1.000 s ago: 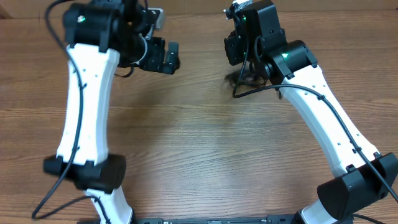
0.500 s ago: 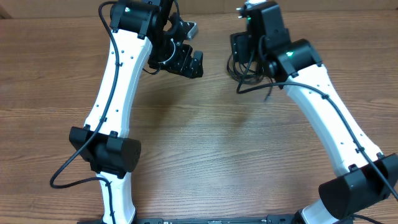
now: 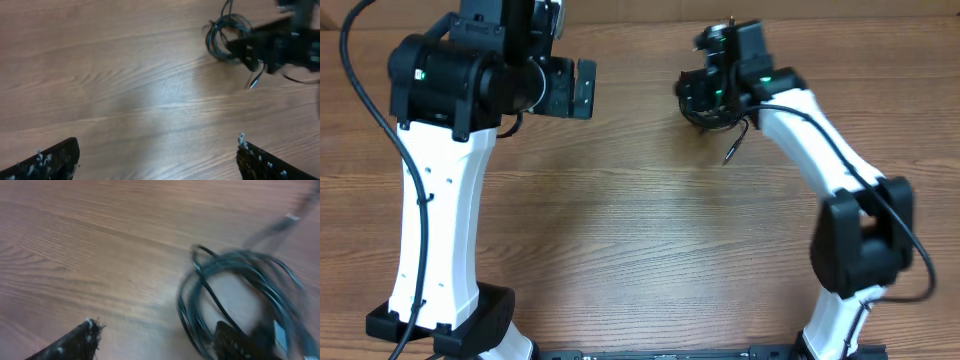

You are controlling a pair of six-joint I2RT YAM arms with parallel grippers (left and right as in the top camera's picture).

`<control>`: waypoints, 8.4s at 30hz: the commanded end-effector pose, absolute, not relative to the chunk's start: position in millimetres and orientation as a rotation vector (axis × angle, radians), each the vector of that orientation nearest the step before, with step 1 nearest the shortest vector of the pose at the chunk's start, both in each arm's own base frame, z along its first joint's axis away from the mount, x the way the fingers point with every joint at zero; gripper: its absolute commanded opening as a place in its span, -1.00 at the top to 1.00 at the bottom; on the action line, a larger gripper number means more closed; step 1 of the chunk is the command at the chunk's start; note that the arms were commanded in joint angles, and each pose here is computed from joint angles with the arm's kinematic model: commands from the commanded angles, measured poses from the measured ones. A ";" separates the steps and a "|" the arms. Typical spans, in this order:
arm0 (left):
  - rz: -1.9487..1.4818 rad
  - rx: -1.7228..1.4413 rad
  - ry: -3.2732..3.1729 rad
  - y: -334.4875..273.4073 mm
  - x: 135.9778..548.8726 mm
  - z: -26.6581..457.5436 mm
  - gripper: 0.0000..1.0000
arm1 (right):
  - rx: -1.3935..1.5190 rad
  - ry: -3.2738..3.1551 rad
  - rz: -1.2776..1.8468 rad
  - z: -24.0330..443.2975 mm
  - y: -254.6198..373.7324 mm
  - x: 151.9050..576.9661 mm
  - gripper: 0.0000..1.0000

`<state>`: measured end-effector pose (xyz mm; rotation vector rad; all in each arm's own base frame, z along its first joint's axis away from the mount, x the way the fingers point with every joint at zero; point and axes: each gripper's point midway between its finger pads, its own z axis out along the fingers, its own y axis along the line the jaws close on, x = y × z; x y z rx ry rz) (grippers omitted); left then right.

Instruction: Untangle cables

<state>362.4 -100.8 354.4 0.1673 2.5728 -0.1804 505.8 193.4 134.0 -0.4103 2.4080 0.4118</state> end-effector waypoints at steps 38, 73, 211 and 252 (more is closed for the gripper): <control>-0.116 0.165 2.681 -93.3 352.3 334.0 -1.00 | -0.819 2.155 0.104 57.8 162.5 576.5 -0.14; -0.620 0.458 2.574 -173.8 353.9 345.4 -0.99 | -0.283 1.970 0.305 338.5 150.9 482.9 0.92; -1.310 -1.536 2.709 -330.8 446.6 227.5 -0.35 | -0.217 1.990 0.199 370.3 119.9 439.1 0.93; -0.371 -1.310 2.725 -177.4 470.2 139.8 0.91 | -0.028 1.793 0.144 457.4 46.1 385.2 0.92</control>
